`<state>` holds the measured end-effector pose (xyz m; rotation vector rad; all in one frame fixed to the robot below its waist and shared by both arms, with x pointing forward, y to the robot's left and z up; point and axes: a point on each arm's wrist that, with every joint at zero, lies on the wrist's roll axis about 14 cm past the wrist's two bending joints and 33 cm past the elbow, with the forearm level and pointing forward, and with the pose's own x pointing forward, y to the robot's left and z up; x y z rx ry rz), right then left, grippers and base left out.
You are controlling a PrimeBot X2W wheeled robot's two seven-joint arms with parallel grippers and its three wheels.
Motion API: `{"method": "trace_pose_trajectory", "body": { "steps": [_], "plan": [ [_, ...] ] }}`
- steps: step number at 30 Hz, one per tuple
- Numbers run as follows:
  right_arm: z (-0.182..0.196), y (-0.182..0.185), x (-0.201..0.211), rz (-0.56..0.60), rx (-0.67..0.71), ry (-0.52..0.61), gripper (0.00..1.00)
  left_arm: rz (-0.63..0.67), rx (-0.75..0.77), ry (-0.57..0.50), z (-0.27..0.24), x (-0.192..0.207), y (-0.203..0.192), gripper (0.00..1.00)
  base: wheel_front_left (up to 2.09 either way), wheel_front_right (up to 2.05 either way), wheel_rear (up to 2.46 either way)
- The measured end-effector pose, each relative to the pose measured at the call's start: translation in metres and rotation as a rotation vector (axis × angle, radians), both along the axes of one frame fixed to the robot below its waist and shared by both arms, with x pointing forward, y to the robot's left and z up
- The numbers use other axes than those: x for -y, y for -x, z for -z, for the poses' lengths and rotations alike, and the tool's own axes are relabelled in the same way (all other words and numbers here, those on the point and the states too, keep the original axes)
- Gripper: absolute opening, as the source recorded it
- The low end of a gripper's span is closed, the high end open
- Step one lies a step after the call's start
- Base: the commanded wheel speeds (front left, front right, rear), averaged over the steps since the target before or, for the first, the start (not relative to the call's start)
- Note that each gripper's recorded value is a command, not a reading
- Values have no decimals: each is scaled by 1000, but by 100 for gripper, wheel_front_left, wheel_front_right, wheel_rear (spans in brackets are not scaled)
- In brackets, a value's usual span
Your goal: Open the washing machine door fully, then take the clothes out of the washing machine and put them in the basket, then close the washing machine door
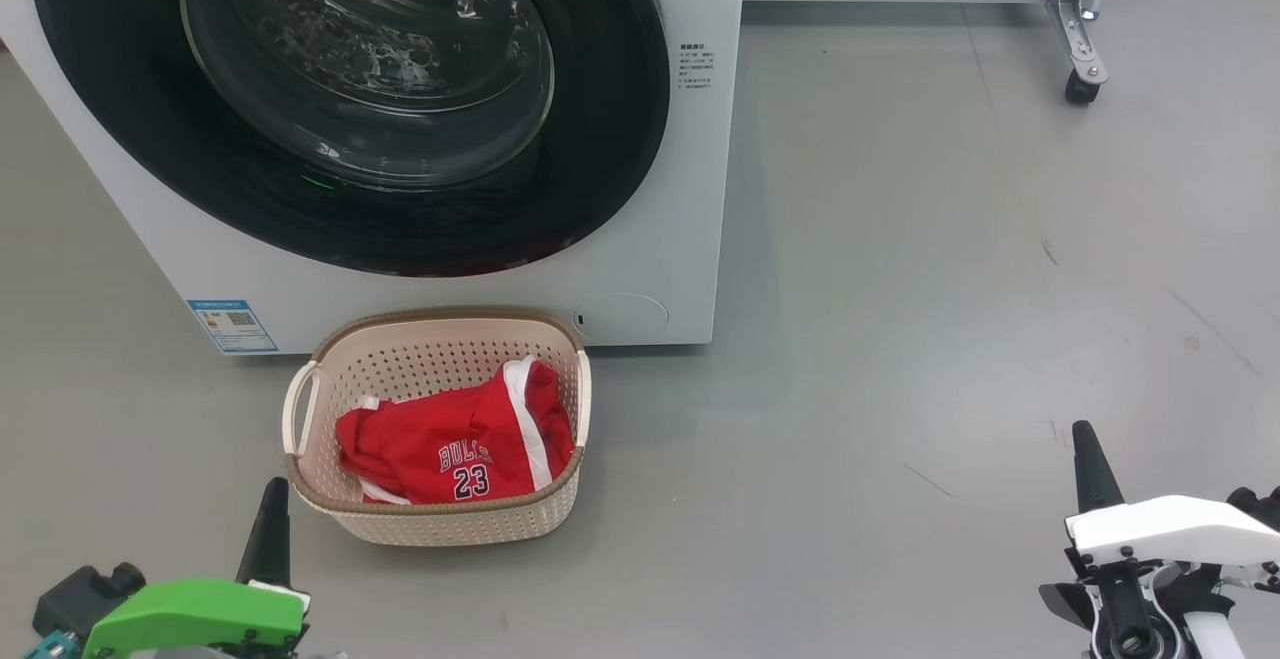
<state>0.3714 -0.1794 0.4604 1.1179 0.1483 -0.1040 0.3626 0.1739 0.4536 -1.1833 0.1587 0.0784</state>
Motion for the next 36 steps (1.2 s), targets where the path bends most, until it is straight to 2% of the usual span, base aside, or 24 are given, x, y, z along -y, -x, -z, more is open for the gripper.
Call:
{"method": "trace_pose_trajectory", "body": {
  "steps": [36],
  "plan": [
    [-16,-2,24,85,80,-462,0,-49,50,400,-21,-10,-11,0,0,0,0]
  ]
}}
